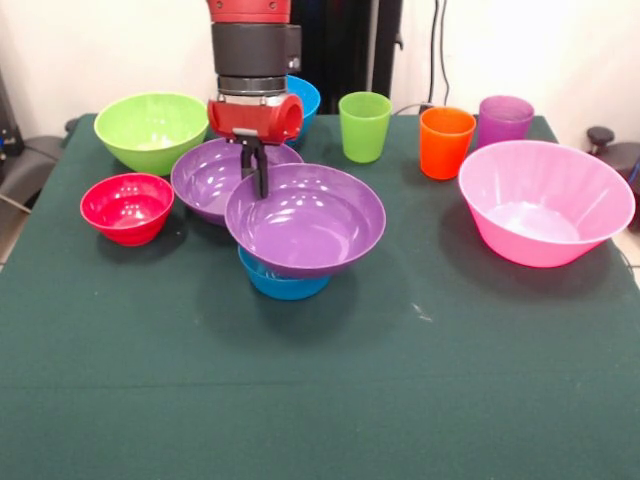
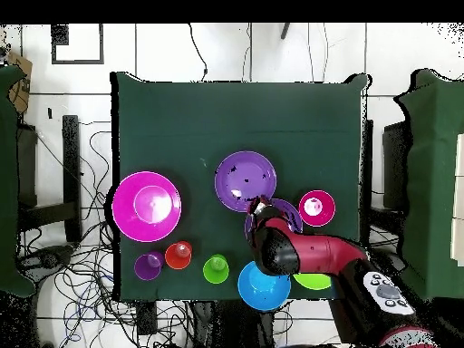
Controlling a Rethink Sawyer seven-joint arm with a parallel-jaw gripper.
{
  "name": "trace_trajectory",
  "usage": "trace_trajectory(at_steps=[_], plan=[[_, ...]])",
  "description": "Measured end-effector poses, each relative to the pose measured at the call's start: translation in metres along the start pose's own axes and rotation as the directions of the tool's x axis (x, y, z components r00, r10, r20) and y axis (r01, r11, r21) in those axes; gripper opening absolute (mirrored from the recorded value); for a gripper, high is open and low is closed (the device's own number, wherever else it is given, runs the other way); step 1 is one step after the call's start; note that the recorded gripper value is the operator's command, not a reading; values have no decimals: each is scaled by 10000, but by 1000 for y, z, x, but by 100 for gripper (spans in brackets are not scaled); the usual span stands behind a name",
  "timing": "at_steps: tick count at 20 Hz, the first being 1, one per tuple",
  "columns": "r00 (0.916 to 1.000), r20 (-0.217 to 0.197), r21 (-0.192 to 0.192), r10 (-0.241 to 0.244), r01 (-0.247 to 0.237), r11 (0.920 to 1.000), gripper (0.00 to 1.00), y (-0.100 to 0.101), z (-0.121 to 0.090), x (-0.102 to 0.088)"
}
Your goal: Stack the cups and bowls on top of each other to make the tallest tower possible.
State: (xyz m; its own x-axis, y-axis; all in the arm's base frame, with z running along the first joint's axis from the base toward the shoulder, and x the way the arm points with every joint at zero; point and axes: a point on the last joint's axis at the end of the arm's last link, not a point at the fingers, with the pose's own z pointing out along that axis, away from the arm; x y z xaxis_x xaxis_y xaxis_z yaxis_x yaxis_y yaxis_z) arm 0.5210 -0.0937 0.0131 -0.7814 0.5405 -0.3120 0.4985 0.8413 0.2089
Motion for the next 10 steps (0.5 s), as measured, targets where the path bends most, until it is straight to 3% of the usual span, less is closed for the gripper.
trace_trajectory(at_steps=[4, 6, 10], plan=[[9998, -100, 667, -156, 163, 9976, 0, 6, -4, 2], [9994, -221, 1075, -277, 299, 9938, 0, 20, -11, 4], [9990, -325, 1349, -293, 334, 9903, 0, 30, -18, 6]])
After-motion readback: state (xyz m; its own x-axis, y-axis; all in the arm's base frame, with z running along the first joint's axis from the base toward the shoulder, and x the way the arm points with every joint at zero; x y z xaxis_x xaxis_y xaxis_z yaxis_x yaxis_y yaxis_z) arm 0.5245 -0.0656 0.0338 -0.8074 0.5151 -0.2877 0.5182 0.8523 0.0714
